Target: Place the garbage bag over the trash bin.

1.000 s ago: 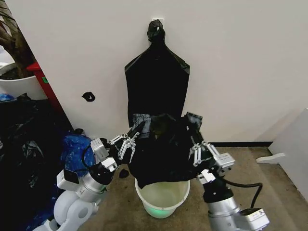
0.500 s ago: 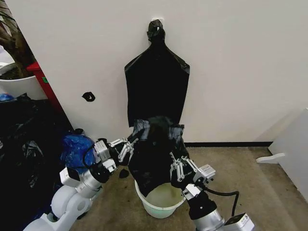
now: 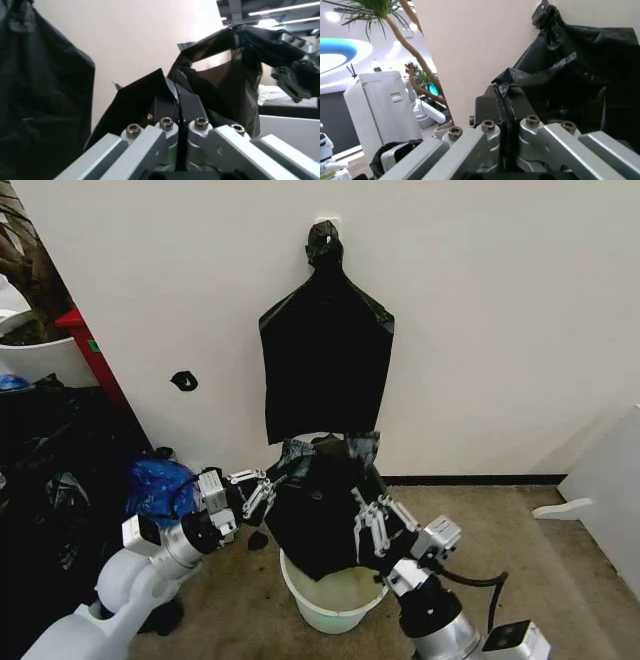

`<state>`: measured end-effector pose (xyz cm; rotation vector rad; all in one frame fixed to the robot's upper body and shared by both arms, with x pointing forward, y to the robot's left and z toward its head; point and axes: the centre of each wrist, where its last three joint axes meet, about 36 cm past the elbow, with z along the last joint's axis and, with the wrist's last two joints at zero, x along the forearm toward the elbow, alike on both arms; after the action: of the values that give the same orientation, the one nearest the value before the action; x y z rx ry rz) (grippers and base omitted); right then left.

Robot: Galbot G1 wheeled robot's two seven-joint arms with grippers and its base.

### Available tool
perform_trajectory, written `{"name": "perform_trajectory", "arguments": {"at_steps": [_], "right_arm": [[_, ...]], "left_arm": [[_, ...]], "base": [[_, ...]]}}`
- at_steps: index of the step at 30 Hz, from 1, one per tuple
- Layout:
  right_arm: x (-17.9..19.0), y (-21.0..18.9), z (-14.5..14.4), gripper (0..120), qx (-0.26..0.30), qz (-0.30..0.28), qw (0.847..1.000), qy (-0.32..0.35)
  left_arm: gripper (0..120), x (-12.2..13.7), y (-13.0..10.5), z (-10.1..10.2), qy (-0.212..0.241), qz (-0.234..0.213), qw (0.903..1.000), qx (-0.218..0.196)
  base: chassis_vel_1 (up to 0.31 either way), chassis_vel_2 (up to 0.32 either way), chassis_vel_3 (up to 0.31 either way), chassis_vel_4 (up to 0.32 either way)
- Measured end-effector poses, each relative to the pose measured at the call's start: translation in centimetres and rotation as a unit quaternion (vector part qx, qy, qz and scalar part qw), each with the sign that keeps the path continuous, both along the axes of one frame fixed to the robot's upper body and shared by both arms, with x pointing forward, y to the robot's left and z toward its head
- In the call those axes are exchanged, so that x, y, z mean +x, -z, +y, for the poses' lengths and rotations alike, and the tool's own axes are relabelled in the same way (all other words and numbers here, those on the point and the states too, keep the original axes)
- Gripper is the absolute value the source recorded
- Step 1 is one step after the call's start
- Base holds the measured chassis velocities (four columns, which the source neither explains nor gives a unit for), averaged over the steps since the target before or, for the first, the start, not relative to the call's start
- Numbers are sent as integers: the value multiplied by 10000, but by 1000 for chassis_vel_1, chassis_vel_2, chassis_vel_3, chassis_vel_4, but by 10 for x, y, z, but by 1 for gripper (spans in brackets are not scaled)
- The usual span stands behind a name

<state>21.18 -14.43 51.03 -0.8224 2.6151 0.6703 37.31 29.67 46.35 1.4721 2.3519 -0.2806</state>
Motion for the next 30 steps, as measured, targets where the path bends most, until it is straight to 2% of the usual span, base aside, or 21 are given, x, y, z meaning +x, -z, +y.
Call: {"name": "perform_trajectory", "arguments": {"at_steps": [10,16,20,22,25,27,28,30], "right_arm": [[6,35,10,0,-261,330,9991,91],[17,56,8,0,-418,560,9970,320],[20,62,6,0,-504,701,9947,566],[21,65,4,0,-664,805,9912,816],[16,70,1,0,-1156,1232,9753,1420],[14,70,1,0,-1208,1323,9727,1477],[8,68,2,0,-1349,1587,9653,1573],[3,66,2,0,-1433,1794,9601,1597]], "left_arm": [[0,-3,11,-2,-33,-69,9996,259],[0,-12,32,-13,-31,76,9993,362],[0,-15,44,-16,-223,203,9988,383],[0,-17,51,-18,-406,314,9981,330],[0,-21,64,-23,-694,561,9958,211],[0,-23,65,-24,-728,595,9954,194],[0,-27,69,-27,-815,699,9941,152],[0,-31,73,-29,-892,811,9926,118]], "base": [[0,0,0,0],[0,0,0,0],[0,0,0,0],[0,0,0,0],[0,0,0,0],[0,0,0,0],[0,0,0,0],[0,0,0,0]]}}
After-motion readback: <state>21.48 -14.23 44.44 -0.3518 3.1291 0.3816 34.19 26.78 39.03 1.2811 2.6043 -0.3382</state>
